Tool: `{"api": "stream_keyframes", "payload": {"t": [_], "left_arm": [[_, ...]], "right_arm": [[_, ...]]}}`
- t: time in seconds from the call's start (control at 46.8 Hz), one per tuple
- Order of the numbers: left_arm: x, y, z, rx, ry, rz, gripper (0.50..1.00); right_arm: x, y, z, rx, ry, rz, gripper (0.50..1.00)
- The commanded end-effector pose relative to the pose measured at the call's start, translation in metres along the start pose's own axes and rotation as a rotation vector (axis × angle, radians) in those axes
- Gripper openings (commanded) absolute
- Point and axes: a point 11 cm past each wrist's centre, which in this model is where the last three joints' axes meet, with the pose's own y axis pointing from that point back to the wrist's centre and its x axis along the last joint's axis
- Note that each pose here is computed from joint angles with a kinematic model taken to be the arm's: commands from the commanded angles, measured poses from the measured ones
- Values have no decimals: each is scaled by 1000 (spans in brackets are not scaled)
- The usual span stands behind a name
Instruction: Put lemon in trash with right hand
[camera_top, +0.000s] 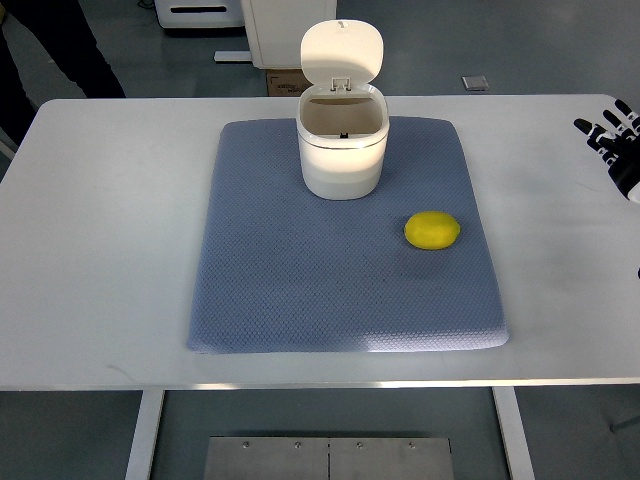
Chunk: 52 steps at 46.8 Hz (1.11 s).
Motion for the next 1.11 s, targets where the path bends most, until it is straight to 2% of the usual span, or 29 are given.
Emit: {"api": "stream_keyframes", "payload": {"t": [0.0, 1.089], "left_arm": [[0, 0, 0, 0, 0, 1, 1000], [0, 2, -9, 16, -9, -5, 1000]], "right_arm": [[0, 0, 0, 0, 0, 0, 1000], [5, 3, 6, -10, -1, 10, 1000]]}}
